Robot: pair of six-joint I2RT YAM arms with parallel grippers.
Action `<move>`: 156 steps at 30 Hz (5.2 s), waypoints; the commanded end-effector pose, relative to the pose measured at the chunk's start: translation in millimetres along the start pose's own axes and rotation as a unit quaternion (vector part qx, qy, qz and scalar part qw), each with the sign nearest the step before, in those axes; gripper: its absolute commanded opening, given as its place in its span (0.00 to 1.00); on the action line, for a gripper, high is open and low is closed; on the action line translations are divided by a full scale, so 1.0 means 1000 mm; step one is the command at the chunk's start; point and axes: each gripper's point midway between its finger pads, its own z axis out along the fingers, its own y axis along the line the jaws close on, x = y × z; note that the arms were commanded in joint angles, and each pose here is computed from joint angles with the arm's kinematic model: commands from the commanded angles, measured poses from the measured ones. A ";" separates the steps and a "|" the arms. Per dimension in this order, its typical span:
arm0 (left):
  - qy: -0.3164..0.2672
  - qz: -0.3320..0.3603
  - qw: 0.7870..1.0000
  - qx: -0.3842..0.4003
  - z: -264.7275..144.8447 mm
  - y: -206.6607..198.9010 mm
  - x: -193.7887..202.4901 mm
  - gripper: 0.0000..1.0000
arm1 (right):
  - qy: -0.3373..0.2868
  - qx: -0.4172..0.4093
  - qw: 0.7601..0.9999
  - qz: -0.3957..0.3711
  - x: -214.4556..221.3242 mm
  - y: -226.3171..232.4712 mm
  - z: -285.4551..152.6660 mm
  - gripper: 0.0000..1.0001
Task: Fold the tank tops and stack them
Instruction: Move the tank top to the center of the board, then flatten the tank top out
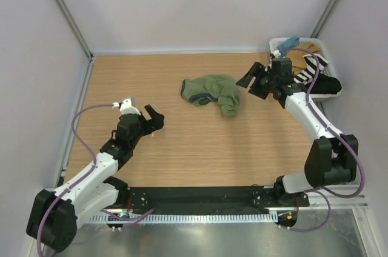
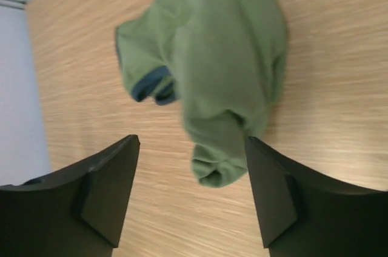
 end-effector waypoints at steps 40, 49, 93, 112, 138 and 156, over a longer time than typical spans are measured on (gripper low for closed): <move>0.168 0.039 0.982 -0.081 0.179 -0.084 0.011 0.00 | 0.004 0.108 0.983 -0.147 0.067 -0.059 0.043 0.01; 0.068 0.004 0.994 -0.081 0.047 -0.064 -0.098 0.00 | 0.050 -0.010 0.982 -0.184 0.077 0.015 -0.022 0.01; -0.084 -0.112 0.947 -0.288 0.026 0.073 -0.188 0.00 | 0.150 0.104 0.970 -0.161 0.177 -0.065 0.002 0.88; -0.117 -0.133 0.940 -0.293 0.039 0.075 -0.233 0.00 | 0.131 0.092 0.978 -0.131 0.176 -0.074 -0.004 0.86; -0.118 -0.152 0.948 -0.255 0.046 0.063 -0.233 0.00 | 0.151 0.117 0.981 -0.019 0.186 -0.122 0.008 0.45; -0.132 -0.164 0.946 -0.247 0.031 0.053 -0.244 0.00 | -0.005 0.159 0.987 -0.037 0.013 -0.086 0.000 0.01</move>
